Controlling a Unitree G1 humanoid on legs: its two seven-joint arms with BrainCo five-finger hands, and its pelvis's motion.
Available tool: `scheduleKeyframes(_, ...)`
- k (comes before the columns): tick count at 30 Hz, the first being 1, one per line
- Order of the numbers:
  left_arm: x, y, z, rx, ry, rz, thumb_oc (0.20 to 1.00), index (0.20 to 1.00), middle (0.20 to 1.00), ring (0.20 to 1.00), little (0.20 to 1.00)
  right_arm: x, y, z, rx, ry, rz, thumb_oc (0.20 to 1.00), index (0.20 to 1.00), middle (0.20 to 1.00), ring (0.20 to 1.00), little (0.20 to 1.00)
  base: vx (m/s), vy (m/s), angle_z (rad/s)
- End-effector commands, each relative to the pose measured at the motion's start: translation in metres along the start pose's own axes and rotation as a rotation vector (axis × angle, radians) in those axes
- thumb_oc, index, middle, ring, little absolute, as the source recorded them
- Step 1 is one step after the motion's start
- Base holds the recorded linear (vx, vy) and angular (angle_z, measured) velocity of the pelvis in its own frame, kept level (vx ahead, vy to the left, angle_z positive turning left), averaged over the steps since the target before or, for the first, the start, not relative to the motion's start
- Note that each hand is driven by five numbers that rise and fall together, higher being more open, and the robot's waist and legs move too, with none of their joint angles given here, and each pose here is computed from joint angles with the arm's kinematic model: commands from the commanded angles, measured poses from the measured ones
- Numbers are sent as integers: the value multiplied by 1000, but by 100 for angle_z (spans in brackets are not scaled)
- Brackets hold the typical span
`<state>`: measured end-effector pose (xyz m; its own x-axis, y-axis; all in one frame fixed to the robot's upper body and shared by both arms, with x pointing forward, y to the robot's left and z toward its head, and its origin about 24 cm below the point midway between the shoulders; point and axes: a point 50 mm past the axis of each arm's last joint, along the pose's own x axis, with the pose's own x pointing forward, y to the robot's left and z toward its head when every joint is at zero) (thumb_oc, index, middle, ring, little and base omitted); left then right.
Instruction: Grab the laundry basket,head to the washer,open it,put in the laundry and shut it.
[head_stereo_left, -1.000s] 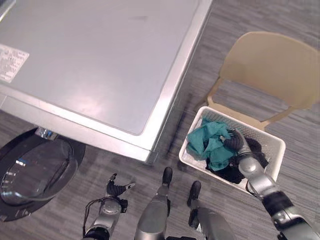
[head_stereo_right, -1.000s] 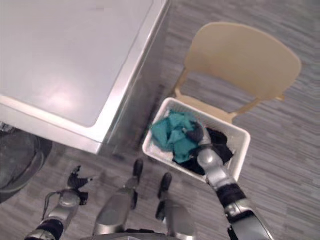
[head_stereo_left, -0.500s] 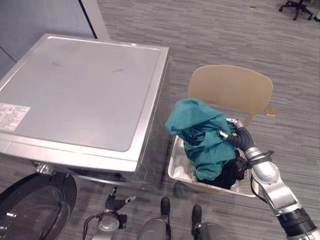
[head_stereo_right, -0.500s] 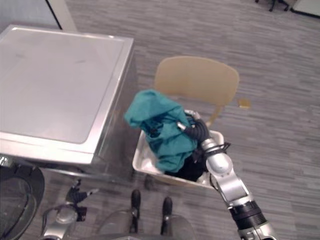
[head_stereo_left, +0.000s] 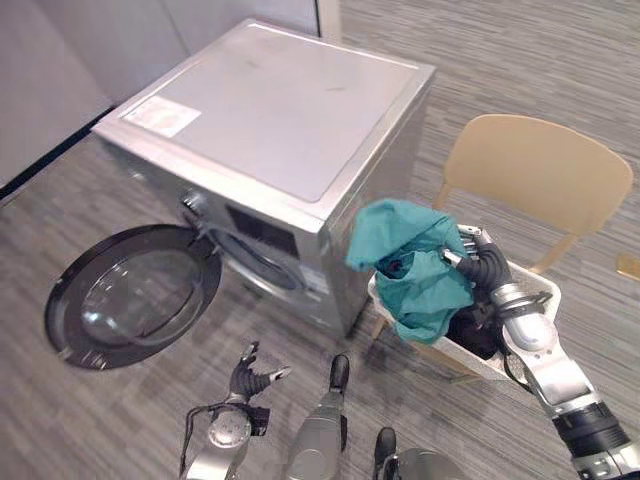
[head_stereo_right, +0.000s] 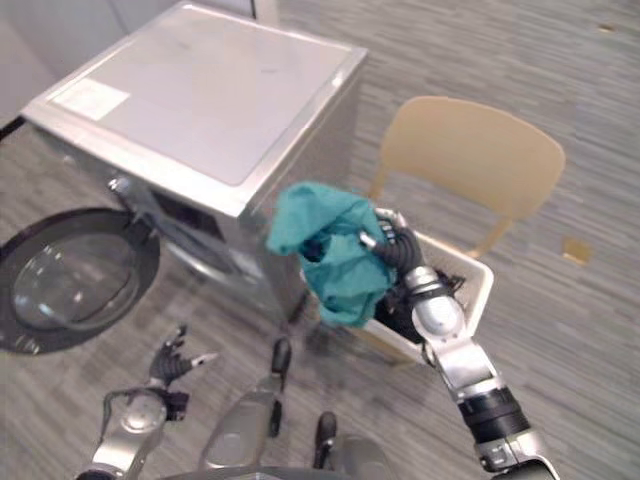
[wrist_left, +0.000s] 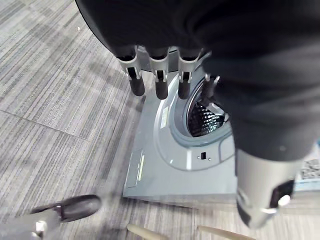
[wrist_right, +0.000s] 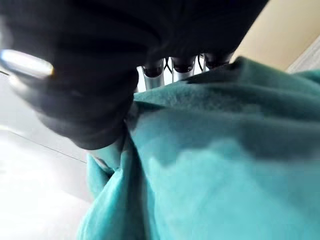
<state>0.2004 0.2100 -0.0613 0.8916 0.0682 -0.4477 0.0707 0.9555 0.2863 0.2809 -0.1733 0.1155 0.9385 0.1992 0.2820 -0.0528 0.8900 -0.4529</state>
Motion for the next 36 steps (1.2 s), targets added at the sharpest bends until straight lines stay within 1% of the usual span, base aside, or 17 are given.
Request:
scheduleKeyframes(1, 7, 2, 53, 68, -258, -31, 1000, 1000, 1000, 1000, 1000, 8, -8, 39, 92, -207, -49, 200, 200, 200, 200, 200, -154, 56, 88)
scheduleKeyframes(3, 7, -12, 85, 87, -395, -88, 1000, 1000, 1000, 1000, 1000, 8, 0, 47, 146, -246, -17, 200, 200, 200, 200, 200, -106, 108, 86)
scheduleKeyframes(5, 7, -16, 91, 96, -420, -106, 1000, 1000, 1000, 1000, 1000, 8, 2, 48, 154, -247, -9, 200, 200, 200, 200, 200, -18, 126, 69)
scheduleKeyframes(6, 5, -28, 108, 121, -497, -158, 1000, 1000, 1000, 1000, 1000, 8, 7, 53, 197, -266, 14, 200, 200, 200, 200, 200, 46, 168, 92)
scheduleKeyframes(15, 4, -52, 147, 186, -645, -231, 1000, 1000, 1000, 1000, 1000, 25, 42, 79, 313, -345, 140, 200, 200, 200, 200, 200, 48, 150, 25)
scheduleKeyframes(16, 4, -60, 161, 202, -697, -245, 1000, 1000, 1000, 1000, 1000, 29, 56, 83, 382, -336, 173, 200, 200, 200, 200, 200, 20, 83, -2)
scheduleKeyframes(18, 4, -63, 166, 201, -713, -245, 1000, 1000, 1000, 1000, 1000, 31, 61, 85, 405, -334, 182, 200, 200, 200, 200, 200, 25, 90, -2)
scheduleKeyframes(21, 8, -81, 194, 213, -785, -256, 1000, 1000, 1000, 1000, 1000, 36, 90, 88, 563, -277, 239, 200, 200, 200, 200, 200, 11, 78, -11)
scheduleKeyframes(22, 9, -83, 197, 203, -785, -246, 551, 551, 551, 551, 551, 34, 95, 87, 600, -259, 251, 200, 200, 200, 200, 200, -7, 45, -9)
scheduleKeyframes(23, 11, -83, 200, 189, -787, -231, 200, 200, 200, 200, 200, 33, 99, 85, 612, -247, 258, 200, 200, 200, 200, 200, -9, 35, -2)
scheduleKeyframes(24, 12, -82, 200, 168, -781, -212, 200, 200, 200, 200, 200, 31, 101, 83, 620, -230, 261, 200, 200, 200, 200, 200, 0, 0, 0)
scheduleKeyframes(25, 13, -79, 198, 152, -770, -194, 200, 200, 200, 200, 200, 27, 105, 77, 637, -196, 274, 278, 278, 278, 278, 278, 0, 0, 0)
scheduleKeyframes(26, 13, -79, 198, 152, -770, -194, 200, 200, 200, 200, 200, 27, 105, 77, 637, -195, 275, 278, 278, 278, 278, 278, -1, 13, -4)
scheduleKeyframes(27, 13, -77, 196, 144, -763, -186, 200, 200, 200, 200, 200, 24, 106, 73, 639, -176, 282, 520, 520, 520, 520, 520, 13, 13, -7)
scheduleKeyframes(28, 12, -72, 189, 129, -741, -175, 200, 200, 200, 200, 200, 19, 107, 64, 640, -136, 287, 1000, 1000, 1000, 1000, 1000, 13, 13, -7)
scheduleKeyframes(34, 13, -49, 161, 90, -645, -118, 200, 200, 200, 200, 200, 9, 92, 39, 570, -62, 244, 1000, 1000, 1000, 1000, 1000, 10, -4, -4)
scheduleKeyframes(36, 14, -39, 150, 89, -606, -96, 200, 200, 200, 200, 200, 4, 79, 30, 480, -51, 205, 1000, 1000, 1000, 1000, 1000, 0, 0, 0)
